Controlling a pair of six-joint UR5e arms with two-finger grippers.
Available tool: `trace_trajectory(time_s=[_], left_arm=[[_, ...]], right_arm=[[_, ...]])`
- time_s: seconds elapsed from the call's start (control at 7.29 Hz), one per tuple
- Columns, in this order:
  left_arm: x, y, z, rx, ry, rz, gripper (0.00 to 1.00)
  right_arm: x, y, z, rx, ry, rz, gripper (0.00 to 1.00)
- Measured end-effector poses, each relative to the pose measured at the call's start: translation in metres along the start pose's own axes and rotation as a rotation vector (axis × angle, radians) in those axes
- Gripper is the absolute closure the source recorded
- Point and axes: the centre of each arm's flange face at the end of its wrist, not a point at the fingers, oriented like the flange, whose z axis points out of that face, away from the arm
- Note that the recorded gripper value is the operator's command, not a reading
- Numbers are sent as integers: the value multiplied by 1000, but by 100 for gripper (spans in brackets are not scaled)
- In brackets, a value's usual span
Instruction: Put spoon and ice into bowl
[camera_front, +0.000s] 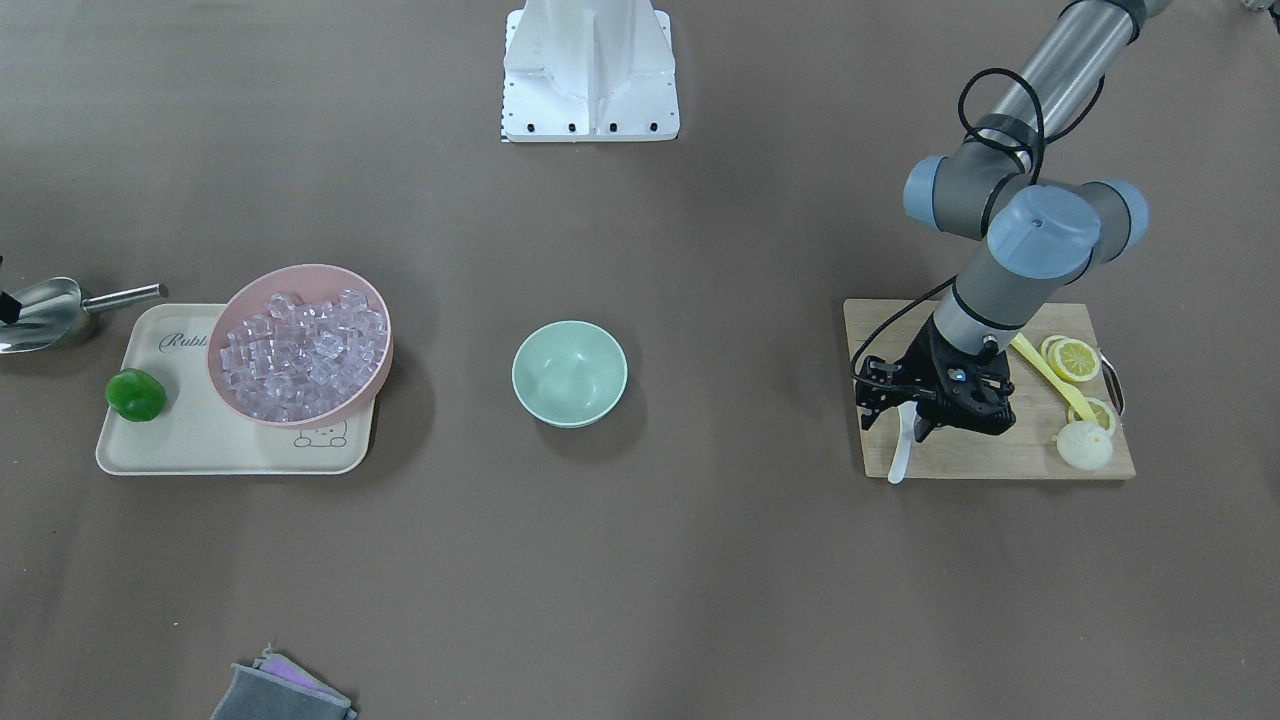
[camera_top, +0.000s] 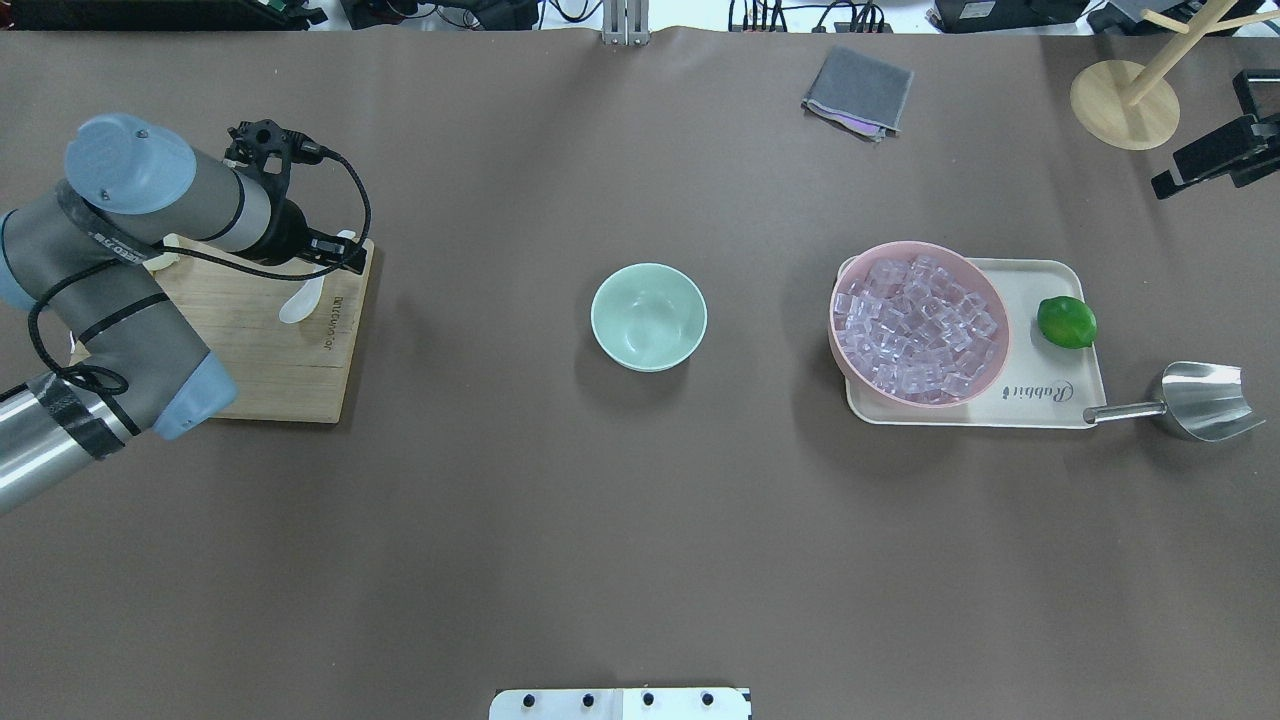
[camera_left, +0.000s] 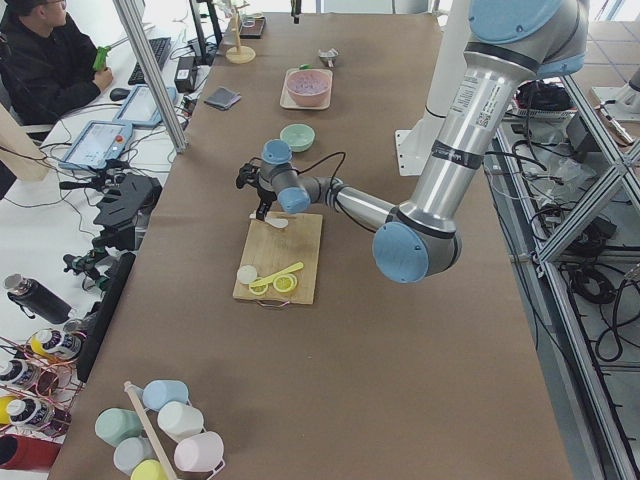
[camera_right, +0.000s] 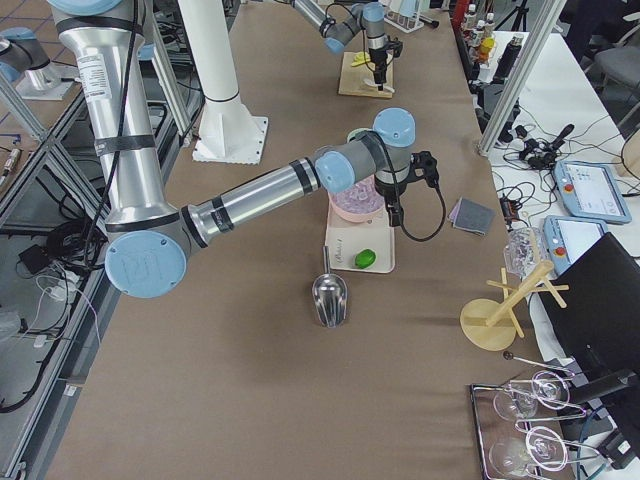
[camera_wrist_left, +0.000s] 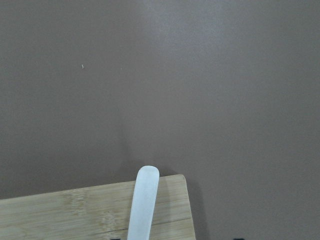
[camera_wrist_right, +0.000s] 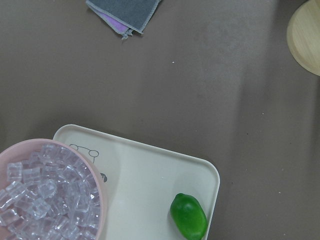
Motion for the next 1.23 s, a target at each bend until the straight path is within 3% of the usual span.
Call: trace_trajectory(time_s=[0.69,0.96,1.23], left_arm=[[-6,0,7,4,-23,49,46],[-8,0,9,2,-25,48,68],[-9,1,11,-1,-28,47,70]], right_arm=[[-1,0,2,-3,-1,-1,0],[0,0,3,-5,0,1,0],[1,0,3,-6,1,2,0]])
